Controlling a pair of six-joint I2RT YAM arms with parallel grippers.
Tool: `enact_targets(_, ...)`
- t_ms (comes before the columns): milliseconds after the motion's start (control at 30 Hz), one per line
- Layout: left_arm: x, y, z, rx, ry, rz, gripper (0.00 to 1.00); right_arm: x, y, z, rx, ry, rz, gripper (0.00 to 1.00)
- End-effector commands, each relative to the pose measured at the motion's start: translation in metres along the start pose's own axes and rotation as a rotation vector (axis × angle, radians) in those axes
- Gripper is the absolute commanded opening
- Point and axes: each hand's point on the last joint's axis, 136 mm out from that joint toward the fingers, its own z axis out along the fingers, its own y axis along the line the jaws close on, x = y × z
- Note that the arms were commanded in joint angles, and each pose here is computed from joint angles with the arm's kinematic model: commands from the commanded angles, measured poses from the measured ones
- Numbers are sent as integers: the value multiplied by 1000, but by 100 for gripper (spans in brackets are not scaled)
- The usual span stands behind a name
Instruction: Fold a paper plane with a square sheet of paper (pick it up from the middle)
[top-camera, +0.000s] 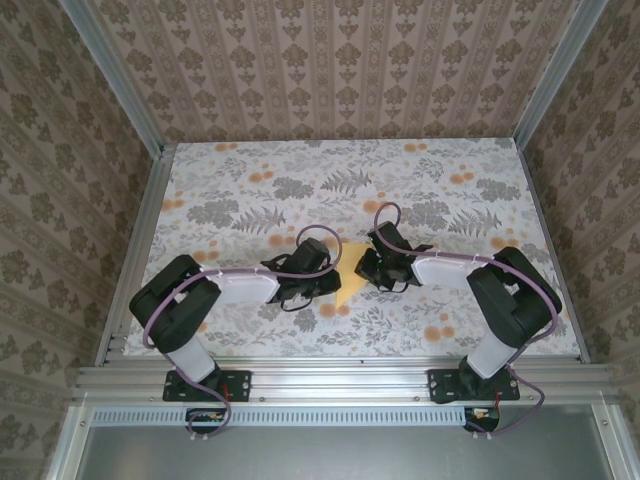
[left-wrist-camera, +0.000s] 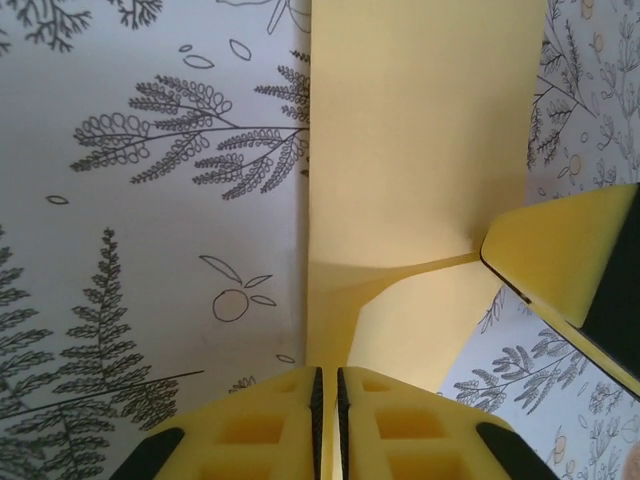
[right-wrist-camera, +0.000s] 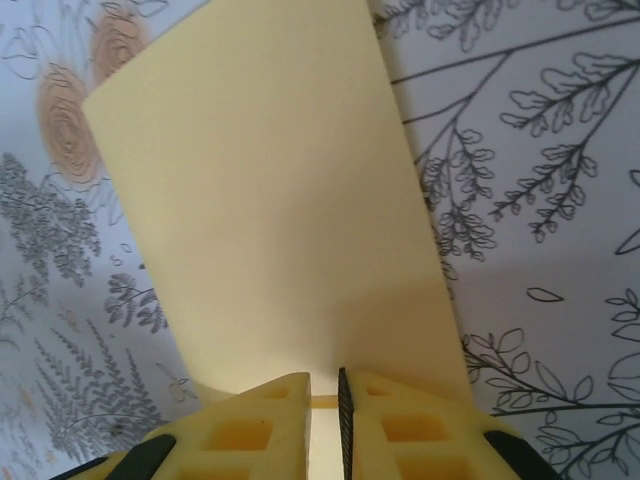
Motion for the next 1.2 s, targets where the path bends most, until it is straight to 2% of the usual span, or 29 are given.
enact_targets(0, -9, -19, 1, 43, -15, 13, 14, -5, 22, -9, -68, -2, -16, 19)
enact_targets(133, -12, -12, 0, -9, -21, 26, 14, -3, 30, -13, -115, 19, -36, 24)
enact_targets(233, -11, -7, 1, -43, -13, 41, 14, -8, 30, -25, -122, 0, -75, 32)
enact_targets(333, -10, -3, 2, -63, -5, 50, 14, -16, 15, -35, -83, -25, -104, 39)
enact_targets(500, -9, 1, 2, -93, 0, 67, 15, -19, -10, -36, -60, 7, -103, 46)
enact_targets(833, -5, 18, 3, -185, 21, 77, 13, -6, -8, -24, -98, 125, -124, 47)
enact_targets(1167, -8, 17, 0, -183, 10, 74, 12, 0, -19, -14, -44, 167, -104, 47)
